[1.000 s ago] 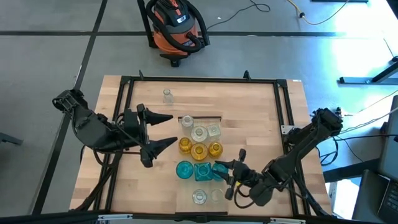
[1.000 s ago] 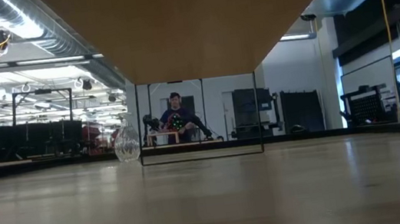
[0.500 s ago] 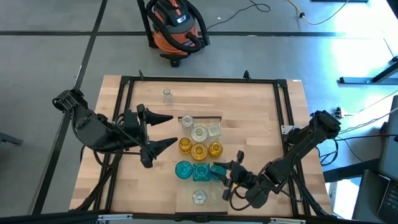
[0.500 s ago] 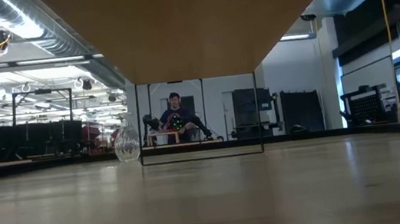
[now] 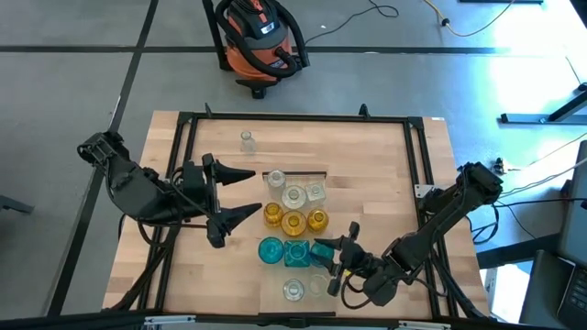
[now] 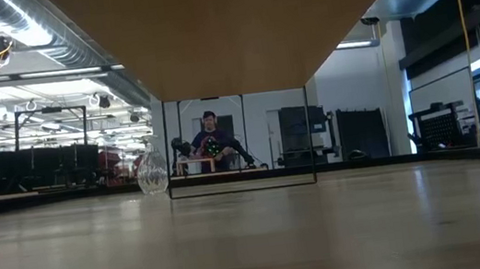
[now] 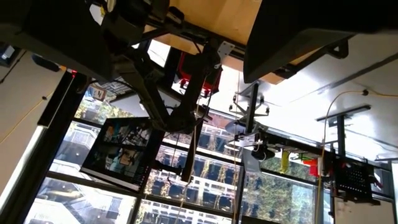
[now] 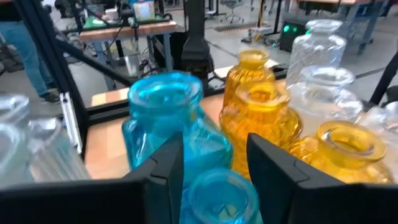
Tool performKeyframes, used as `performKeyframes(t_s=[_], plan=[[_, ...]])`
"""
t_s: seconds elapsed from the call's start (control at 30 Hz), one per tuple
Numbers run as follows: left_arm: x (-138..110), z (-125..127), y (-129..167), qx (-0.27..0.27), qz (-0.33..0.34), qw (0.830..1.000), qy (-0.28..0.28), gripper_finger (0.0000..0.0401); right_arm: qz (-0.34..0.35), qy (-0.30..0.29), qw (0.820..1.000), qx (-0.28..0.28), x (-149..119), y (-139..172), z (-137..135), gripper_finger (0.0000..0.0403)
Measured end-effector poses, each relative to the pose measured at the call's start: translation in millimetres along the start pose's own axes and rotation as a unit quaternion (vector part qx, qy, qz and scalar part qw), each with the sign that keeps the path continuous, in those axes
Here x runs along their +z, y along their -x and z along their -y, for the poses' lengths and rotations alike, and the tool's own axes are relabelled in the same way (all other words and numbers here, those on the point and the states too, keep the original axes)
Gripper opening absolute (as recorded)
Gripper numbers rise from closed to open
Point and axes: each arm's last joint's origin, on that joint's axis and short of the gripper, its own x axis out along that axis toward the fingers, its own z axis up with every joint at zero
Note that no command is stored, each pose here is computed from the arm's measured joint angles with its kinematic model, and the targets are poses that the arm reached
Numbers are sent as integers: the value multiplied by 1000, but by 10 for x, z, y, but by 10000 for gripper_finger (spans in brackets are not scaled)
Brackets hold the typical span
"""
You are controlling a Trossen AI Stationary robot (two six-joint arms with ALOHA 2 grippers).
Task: Sort vases onto shelf
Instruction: Put the blue vase on the shelf aligned with the other blue vases, then put the transparent vase on the shelf aligned with the other transparent vases
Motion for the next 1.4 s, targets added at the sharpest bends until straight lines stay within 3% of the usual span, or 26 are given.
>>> performKeyframes(t_s=[0.37, 0.6, 0.7, 0.83, 0.93, 1.0, 1.07, 1.17, 1.27, 1.4], plan=[[-2, 2, -2, -1, 0, 1000, 3, 350, 54, -9, 998, -13, 346, 144, 91, 135], [28, -76, -106, 35, 16, 999, 34, 350, 108, -17, 994, -19, 1066, 424, 237, 135], [-17, -168, -173, 47, -8, 999, -16, 349, 130, 3, 991, -34, 1398, 543, 290, 135], [-201, -541, -143, 101, -131, 975, -148, 343, 151, 38, 986, -57, 1799, 688, 350, 136], [-353, -1012, -85, 214, -231, 933, -176, 331, 163, 49, 984, -60, 2012, 775, 398, 136], [-450, -1258, -40, 281, -253, 907, -186, 321, 166, 61, 982, -65, 2084, 807, 420, 136], [-536, -1445, 30, 313, -252, 896, -190, 311, 163, 76, 981, -78, 2109, 818, 432, 136], [-653, -1721, 92, 314, -233, 907, -156, 299, 158, 81, 978, -107, 2117, 787, 462, 136], [-887, -2023, 85, 282, -223, 929, -92, 289, 156, 82, 977, -117, 2116, 757, 480, 136], [-1211, -2452, 81, 284, -197, 938, -20, 281, 152, 86, 975, -137, 2124, 654, 540, 136]])
